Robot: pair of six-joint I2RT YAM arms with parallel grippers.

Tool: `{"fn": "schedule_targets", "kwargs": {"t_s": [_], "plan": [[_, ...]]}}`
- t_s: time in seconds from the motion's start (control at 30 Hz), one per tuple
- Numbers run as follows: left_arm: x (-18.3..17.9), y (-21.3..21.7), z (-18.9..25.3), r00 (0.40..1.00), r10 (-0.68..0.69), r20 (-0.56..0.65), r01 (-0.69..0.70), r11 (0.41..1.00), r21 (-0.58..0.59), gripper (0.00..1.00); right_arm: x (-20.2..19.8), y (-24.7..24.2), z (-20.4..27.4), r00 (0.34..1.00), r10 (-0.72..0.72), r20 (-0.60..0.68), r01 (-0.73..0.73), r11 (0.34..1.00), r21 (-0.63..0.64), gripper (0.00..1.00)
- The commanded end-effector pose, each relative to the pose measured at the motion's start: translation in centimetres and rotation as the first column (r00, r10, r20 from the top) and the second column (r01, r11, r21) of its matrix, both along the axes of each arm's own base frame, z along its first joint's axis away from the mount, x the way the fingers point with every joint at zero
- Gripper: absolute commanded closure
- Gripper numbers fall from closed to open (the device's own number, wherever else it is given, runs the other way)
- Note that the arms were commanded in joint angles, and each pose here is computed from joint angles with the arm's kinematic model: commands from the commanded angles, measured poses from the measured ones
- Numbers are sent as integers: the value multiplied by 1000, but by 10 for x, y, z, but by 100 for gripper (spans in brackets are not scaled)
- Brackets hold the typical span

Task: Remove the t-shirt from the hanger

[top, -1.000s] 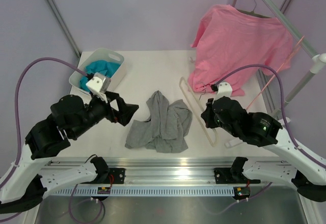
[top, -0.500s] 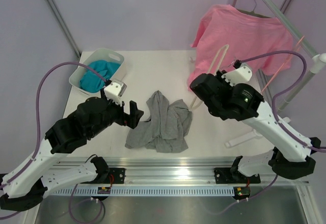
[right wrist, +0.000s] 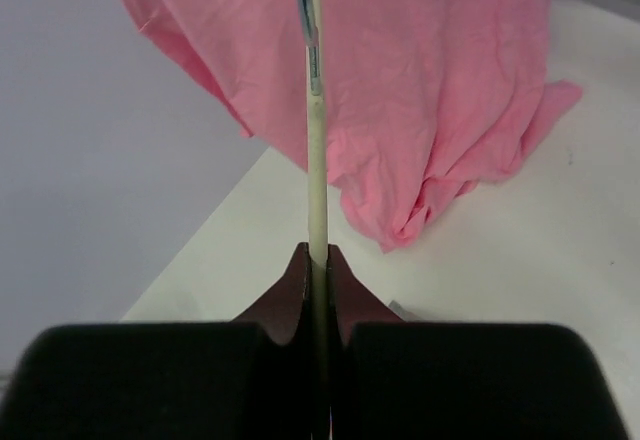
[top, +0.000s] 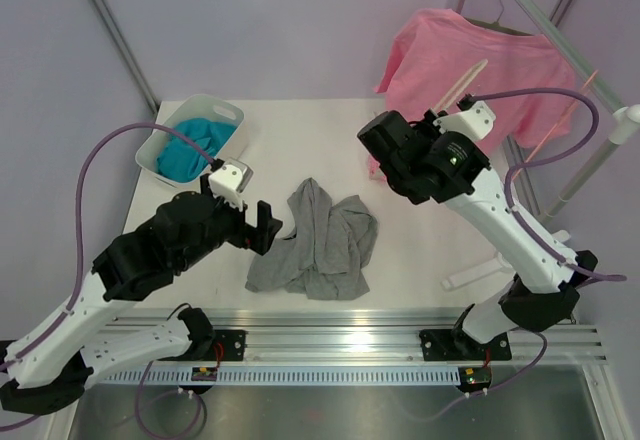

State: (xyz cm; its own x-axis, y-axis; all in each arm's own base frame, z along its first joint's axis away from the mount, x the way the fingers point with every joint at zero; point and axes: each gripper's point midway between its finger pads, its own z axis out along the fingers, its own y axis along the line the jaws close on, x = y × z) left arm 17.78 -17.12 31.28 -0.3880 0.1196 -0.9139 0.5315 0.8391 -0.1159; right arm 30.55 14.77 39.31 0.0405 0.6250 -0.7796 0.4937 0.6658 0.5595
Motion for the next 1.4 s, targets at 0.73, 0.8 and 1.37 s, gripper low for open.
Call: {"fn": "schedule_targets", "kwargs": {"t_s": [0.73, 0.8, 1.37], "plan": [[3, -40, -10, 993, -114, -26, 113, 993, -32, 1, 25, -121, 11, 935, -340, -98, 281, 881, -381, 100], [2, -42, -11, 990, -137, -26, 136, 990, -23, 1, 27, -126, 19, 930, -357, -86, 298, 871, -390, 100], [-4, -60, -29, 975, -204, -87, 202, 979, -34, 1, 47, -153, 18, 902, -429, -45, 390, 855, -342, 100]]}}
